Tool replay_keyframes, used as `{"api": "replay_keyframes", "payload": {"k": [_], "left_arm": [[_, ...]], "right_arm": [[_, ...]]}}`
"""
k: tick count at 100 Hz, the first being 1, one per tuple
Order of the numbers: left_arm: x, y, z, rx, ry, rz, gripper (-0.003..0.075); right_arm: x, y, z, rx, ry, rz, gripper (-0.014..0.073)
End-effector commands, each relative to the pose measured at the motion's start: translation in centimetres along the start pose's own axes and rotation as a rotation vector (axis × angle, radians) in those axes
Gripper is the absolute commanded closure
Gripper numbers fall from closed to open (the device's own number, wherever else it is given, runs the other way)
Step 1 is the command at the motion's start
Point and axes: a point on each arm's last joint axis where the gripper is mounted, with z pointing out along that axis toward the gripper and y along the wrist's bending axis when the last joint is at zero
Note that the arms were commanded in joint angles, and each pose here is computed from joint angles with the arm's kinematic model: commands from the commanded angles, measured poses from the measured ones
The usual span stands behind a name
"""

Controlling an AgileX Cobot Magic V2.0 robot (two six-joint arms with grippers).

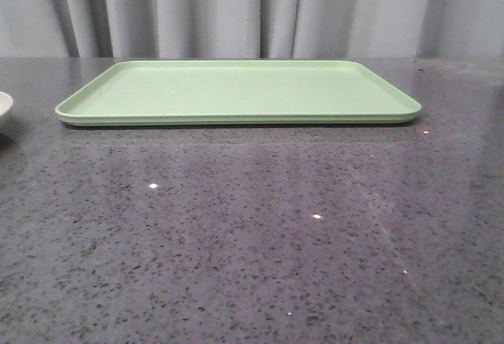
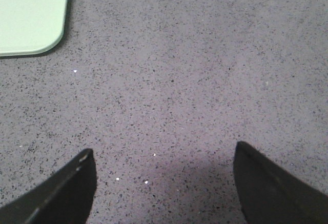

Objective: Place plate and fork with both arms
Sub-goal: 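Lower the left gripper and grasp the white plate's rim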

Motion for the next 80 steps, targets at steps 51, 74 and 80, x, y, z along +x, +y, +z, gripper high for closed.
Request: {"api": "replay_keyframes", "payload": {"k": [51,74,80], "left_arm": [[-2.6,2.9,10.6,0.042,0.161,-0.074,0.0174],[-2.2,3.6,13.1,0.035,0.223,-0.097,0.0174],[-2.1,3.6,13.6,0.037,0.238,-0.1,0.0174]], "right_arm": [[-1.4,0.0,-0.5,-0.001,-0.083,-0.004,0.0039],[-1.4,0.0,-0.5,0.0,-0.074,-0.004,0.0039],[-1.4,0.0,-0.5,0.0,-0.072,-0.004,0.0039]]}}
